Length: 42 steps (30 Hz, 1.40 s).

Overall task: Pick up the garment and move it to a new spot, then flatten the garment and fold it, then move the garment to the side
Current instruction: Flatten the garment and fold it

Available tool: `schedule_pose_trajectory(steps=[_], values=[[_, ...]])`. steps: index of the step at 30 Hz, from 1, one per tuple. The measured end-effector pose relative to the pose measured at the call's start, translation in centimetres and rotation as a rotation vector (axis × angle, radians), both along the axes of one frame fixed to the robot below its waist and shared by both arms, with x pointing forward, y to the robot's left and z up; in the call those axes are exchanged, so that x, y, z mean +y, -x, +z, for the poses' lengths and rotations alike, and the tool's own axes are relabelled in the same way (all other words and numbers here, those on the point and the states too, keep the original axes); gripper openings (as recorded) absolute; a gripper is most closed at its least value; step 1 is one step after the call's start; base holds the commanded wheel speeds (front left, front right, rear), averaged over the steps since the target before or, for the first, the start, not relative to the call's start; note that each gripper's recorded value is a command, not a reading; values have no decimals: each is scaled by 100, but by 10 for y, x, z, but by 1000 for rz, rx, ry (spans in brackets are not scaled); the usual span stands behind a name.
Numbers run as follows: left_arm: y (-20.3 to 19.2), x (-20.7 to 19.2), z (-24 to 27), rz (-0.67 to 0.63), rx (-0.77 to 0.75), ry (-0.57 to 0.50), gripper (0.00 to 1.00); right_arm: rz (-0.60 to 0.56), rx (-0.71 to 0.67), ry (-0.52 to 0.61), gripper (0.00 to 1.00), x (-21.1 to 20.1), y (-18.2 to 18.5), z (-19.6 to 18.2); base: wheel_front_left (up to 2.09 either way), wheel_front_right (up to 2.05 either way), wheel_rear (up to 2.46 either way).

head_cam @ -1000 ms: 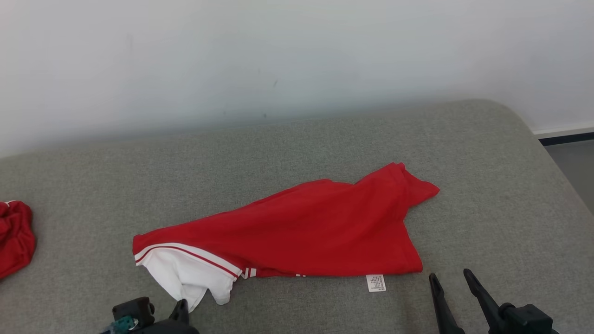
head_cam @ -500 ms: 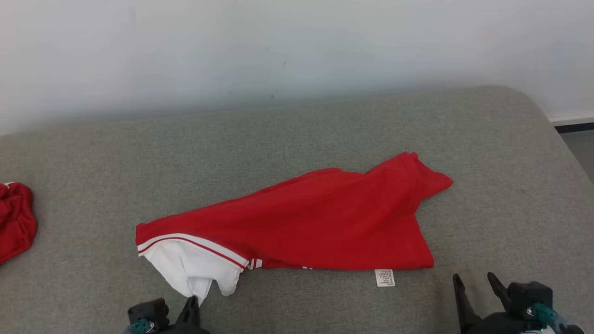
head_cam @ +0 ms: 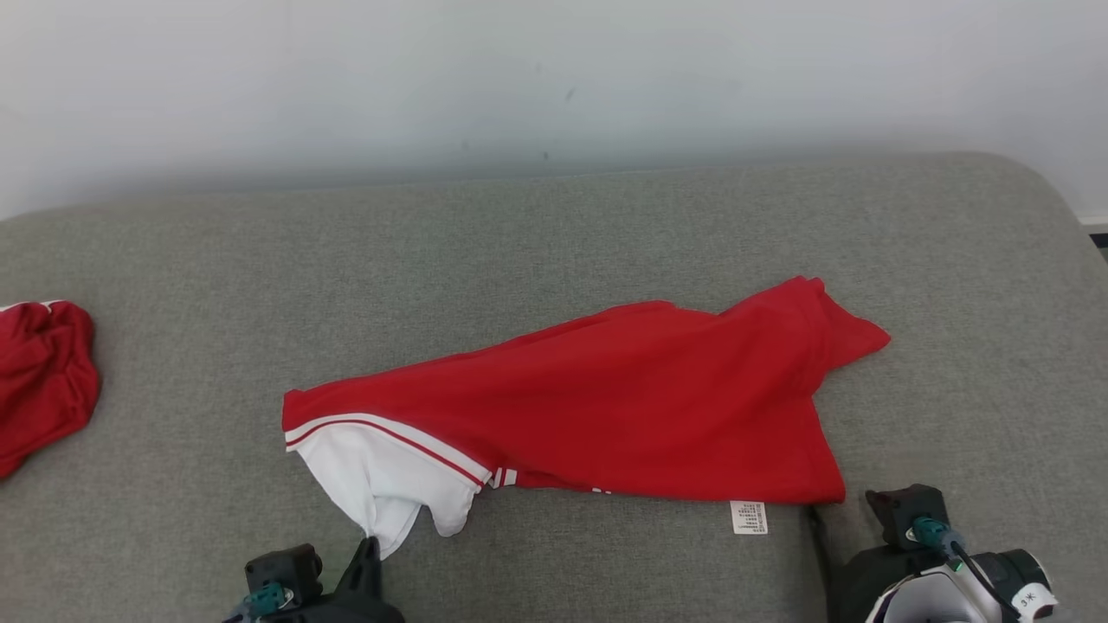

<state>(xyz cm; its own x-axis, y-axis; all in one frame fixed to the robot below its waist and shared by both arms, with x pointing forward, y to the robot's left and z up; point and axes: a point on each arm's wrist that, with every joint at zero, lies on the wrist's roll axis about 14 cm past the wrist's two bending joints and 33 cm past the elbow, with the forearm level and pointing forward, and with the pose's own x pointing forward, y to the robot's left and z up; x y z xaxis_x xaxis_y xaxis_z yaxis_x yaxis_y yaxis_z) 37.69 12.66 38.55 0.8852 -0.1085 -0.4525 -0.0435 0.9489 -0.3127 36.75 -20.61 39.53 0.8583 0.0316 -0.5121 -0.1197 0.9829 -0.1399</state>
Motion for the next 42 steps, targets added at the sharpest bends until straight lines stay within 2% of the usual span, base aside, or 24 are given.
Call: schedule_pose_trajectory(steps=[2,3,5,7,8,9,10,12,14,15,16,17,24,29,34,36,42], values=[[-1,2,0,6,0,0,0,21,4,2,100,5,-3,-4,0,0,0],[-2,3,0,9,-3,-1,0,33,4,4,96,7,-4,-6,0,0,0],[-2,5,0,14,-2,-2,0,42,15,5,75,9,-5,-10,0,0,0],[-2,6,0,16,-4,-3,0,45,21,3,69,9,-5,-13,0,0,0],[-2,6,0,16,-4,-3,0,46,21,3,49,10,-5,-14,0,0,0],[-2,6,0,17,-3,-3,0,47,23,2,39,10,-6,-15,0,0,0],[-2,7,0,18,-3,-2,0,48,20,2,35,10,-7,-14,0,0,0],[-3,7,0,19,-6,-1,0,49,17,2,35,9,-8,-15,0,0,0],[-3,7,1,20,-11,-1,0,49,12,3,22,9,-9,-14,0,0,0],[-4,7,2,20,-14,-1,0,48,11,5,22,9,-9,-14,0,0,0],[-4,7,2,21,-16,0,0,50,7,7,17,9,-10,-14,0,0,0],[-4,7,3,22,-23,0,0,51,7,8,0,9,-9,-14,0,0,0],[-12,13,29,64,-137,49,0,57,-69,-7,0,10,-12,2,0,0,0],[-17,23,72,151,-303,216,0,66,-174,-54,0,11,-9,30,0,0,0],[-23,34,143,185,-518,424,0,75,-355,-138,0,12,-14,96,0,0,0],[-29,34,179,137,-600,456,0,87,-423,-165,0,9,-15,127,0,0,0],[-50,33,298,-20,-804,517,0,136,-566,-126,0,-1,-20,207,0,0,0]])
